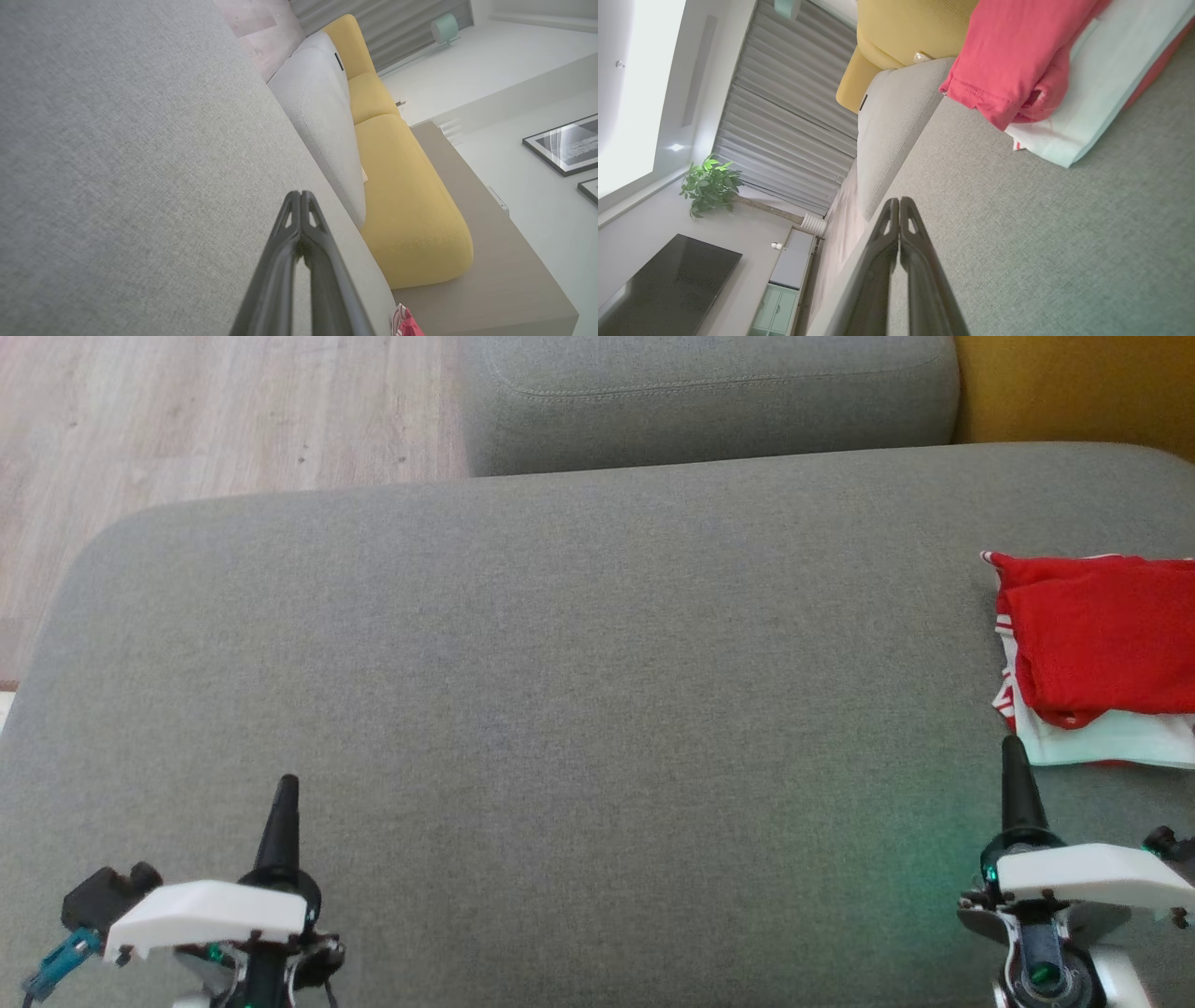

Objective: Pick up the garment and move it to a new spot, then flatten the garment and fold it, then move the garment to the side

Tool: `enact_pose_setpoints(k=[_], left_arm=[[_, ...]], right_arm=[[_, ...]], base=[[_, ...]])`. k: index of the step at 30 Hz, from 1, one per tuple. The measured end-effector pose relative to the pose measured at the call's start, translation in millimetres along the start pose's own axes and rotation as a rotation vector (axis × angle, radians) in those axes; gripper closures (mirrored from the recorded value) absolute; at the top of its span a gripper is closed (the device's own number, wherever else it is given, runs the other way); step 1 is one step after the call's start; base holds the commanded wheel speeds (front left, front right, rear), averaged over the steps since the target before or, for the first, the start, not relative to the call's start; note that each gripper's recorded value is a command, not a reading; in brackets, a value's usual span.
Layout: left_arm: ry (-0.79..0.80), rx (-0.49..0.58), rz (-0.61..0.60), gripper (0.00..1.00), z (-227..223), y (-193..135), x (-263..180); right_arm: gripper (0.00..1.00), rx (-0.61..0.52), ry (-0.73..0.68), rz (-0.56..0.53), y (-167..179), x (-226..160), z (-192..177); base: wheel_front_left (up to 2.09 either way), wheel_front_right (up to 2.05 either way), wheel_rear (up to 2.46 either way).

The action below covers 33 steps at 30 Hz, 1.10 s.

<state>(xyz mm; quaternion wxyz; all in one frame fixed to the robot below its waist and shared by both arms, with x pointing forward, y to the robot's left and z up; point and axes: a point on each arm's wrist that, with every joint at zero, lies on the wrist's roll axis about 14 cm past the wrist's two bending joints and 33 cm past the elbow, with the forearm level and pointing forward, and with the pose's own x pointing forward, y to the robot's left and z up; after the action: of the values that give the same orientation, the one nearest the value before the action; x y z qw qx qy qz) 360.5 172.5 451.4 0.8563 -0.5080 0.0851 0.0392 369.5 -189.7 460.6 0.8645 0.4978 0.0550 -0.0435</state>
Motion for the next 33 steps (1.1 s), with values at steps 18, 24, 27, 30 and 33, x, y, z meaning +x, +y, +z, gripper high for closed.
enact_pose_setpoints(k=[18,24,27,30,33], left_arm=[[-0.003,-0.173,-0.018,1.0,8,-4,4],[0.003,-0.233,-0.028,1.0,9,-6,4],[0.0,-0.263,-0.028,1.0,11,-5,4],[-0.007,-0.295,-0.027,1.0,14,-4,4],[-0.008,-0.325,-0.032,1.0,16,-4,4]], right_arm=[[1.0,0.185,-0.008,-0.001,-1,0,7],[1.0,0.25,-0.006,0.002,0,0,8],[1.0,0.281,-0.007,0.005,0,1,10],[1.0,0.314,-0.008,0.006,0,0,11],[1.0,0.346,-0.009,0.008,0,0,12]], base=[[0.0,0.0,0.0],[0.0,0.0,0.0],[0.0,0.0,0.0],[0.0,0.0,0.0],[0.0,0.0,0.0]])
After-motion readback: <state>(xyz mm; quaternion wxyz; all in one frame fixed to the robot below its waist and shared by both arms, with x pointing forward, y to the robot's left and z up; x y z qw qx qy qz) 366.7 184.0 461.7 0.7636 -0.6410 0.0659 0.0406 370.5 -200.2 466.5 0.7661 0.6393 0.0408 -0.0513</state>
